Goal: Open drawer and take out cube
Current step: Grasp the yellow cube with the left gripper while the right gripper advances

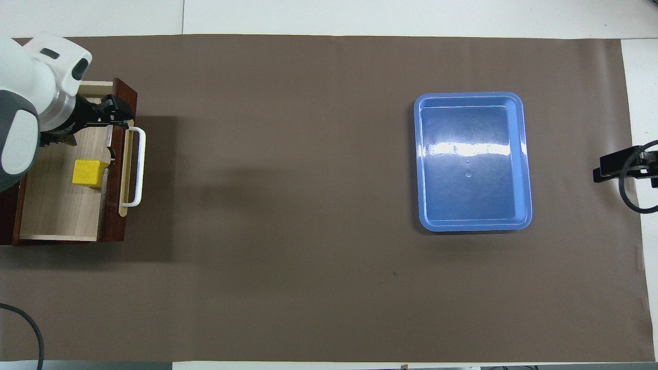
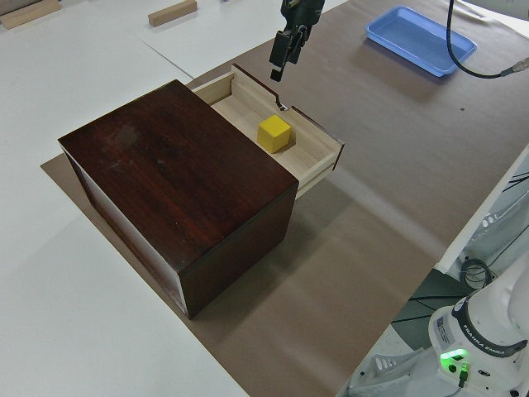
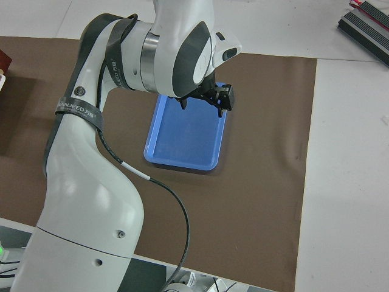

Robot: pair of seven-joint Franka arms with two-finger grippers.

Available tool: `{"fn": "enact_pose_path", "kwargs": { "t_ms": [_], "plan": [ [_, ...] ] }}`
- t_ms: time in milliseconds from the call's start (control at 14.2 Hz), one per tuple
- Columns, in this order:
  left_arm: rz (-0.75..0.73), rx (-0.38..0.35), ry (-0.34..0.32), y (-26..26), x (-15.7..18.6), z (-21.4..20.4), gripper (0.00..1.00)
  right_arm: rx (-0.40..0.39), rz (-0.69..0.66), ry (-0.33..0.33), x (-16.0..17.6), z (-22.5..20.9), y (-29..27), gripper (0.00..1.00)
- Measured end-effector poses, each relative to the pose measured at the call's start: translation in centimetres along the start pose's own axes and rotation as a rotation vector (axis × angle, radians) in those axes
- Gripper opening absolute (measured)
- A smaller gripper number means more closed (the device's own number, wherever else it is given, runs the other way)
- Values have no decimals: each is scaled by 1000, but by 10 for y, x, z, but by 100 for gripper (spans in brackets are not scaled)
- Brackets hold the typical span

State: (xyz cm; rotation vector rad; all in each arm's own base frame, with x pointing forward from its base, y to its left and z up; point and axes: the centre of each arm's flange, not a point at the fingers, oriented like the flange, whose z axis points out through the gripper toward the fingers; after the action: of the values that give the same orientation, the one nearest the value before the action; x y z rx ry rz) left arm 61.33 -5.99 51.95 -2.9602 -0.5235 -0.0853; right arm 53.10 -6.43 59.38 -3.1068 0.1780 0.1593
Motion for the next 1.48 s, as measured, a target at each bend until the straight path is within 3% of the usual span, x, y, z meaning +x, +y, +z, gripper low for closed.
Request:
{"fn": "enact_pose_path", "kwargs": {
  "t_ms": [352, 704, 986, 1127, 1479],
  "plan": [
    [-545, -13, -29, -47, 20, 9, 100, 0, 0, 2, 0, -1, 0, 100],
    [-891, -17, -41, -61, 15, 37, 100, 1, 6, 4, -1, -1, 3, 100],
    [-984, 0, -56, -83, -1, 62, 100, 2, 144, 34, 3, -4, 0, 100],
    [-1025, 2, -56, -90, -6, 65, 100, 8, 277, 62, 6, -6, -12, 100],
    [-1120, -28, -36, -86, -14, 81, 100, 64, 598, 27, 34, 20, -87, 99]
  ]
}}
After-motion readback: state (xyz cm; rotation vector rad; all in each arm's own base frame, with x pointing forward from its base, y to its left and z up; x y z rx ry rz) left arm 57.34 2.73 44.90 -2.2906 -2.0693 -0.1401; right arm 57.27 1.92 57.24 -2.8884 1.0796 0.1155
